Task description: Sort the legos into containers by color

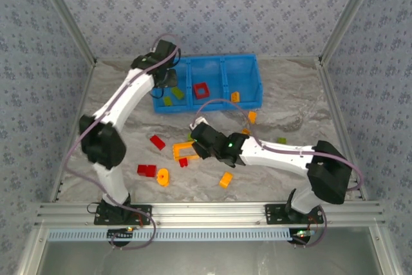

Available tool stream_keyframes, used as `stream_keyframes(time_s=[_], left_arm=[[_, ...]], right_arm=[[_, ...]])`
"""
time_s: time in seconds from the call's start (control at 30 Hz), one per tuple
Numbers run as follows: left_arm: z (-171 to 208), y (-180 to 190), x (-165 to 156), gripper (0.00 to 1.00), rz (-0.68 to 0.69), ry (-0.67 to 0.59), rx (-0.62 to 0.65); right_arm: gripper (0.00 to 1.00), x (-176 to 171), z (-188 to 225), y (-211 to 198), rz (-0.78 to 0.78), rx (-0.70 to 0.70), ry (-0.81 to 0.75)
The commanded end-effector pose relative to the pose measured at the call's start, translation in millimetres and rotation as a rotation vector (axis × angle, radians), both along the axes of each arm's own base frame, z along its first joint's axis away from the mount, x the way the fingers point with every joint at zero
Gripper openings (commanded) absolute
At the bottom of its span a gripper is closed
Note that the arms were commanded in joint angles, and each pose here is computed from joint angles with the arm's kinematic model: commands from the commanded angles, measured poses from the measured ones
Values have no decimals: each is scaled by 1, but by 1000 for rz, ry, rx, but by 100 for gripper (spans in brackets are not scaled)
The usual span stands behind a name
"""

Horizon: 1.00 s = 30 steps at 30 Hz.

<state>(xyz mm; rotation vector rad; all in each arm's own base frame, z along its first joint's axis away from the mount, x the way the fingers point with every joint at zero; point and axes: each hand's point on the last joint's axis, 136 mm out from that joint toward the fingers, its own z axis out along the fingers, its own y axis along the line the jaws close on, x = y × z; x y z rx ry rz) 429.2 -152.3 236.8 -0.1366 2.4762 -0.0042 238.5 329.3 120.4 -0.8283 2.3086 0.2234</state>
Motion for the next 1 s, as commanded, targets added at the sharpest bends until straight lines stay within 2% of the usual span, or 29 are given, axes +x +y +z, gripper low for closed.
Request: stream_keyframes(time_s=[0.0, 0.1, 0.23, 0.4, 0.53, 0.7, 0.97], left_arm=[[18, -10, -46, 49, -57, -38, -97], [8, -1, -95, 49, -68, -18, -135], [-10, 30, -157, 50, 3, -10, -220], [-14, 49, -216, 53, 5, -45, -371], [-7, 57, -254, 56, -24, -83, -497], [-7, 66, -282, 57, -23, -100, -574], [-4, 58, -281, 57, -63, -100, -598]], right_arm=[[42, 0, -5, 9, 169, -84, 42], [43, 3, -11, 28, 290, -119, 53], [45, 16, -24, 51, 395, -171, 60], [46, 24, -47, 77, 502, -233, 104], [46, 34, -61, 84, 511, -304, 93], [45, 41, -71, 88, 512, -333, 100], [28, 42, -85, 83, 497, -362, 136]])
